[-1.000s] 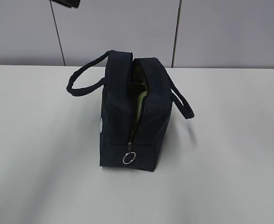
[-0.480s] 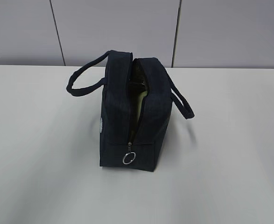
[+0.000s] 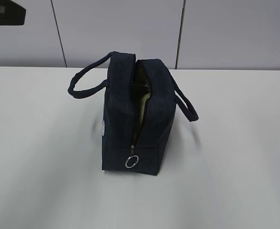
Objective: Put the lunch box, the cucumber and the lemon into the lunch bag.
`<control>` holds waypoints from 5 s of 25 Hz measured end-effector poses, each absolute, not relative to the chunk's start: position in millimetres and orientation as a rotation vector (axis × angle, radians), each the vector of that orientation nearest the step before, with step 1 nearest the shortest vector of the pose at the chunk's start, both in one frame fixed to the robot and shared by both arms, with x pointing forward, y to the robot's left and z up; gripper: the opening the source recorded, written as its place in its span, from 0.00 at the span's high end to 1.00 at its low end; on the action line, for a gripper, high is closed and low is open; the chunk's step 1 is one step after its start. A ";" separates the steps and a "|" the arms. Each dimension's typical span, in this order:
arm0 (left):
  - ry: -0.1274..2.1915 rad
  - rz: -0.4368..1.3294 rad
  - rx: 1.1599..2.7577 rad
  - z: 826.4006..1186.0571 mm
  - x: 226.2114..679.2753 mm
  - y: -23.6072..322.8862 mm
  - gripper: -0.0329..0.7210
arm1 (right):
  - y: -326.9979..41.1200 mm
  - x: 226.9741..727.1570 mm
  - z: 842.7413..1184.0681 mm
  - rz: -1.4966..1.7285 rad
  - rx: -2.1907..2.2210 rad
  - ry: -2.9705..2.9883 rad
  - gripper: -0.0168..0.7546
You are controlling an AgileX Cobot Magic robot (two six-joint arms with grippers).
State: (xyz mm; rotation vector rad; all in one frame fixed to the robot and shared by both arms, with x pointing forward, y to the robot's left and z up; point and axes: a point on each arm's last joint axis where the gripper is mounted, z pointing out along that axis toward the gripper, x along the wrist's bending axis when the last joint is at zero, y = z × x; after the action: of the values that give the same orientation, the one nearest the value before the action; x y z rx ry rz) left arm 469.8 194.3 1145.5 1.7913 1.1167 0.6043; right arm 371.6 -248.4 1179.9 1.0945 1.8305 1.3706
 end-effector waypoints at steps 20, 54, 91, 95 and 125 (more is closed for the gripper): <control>1.079 0.633 1.804 1141.6 408.0 220.1 0.88 | -230.3 352.9 1131.5 1.590 1.277 2.075 0.58; 1.099 0.631 1.848 1117.2 397.8 225.6 0.88 | -203.0 410.5 1122.6 2.016 1.208 2.121 0.53; 1.103 0.621 1.849 1116.8 397.5 225.3 0.88 | -207.5 400.8 1201.8 1.304 0.662 2.172 0.66; 1.105 0.615 1.845 1116.8 397.3 225.0 0.88 | -180.8 404.1 1185.4 1.247 0.631 2.322 0.67; 1.095 0.638 1.840 1117.9 398.3 225.6 0.88 | -46.0 466.1 988.5 1.049 1.513 2.510 0.68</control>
State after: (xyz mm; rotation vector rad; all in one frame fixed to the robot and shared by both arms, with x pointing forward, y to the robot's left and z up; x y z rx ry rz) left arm 398.3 225.6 1117.9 1.8402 1.0950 0.6382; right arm 466.1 -46.0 988.5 1.5127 2.5098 1.0486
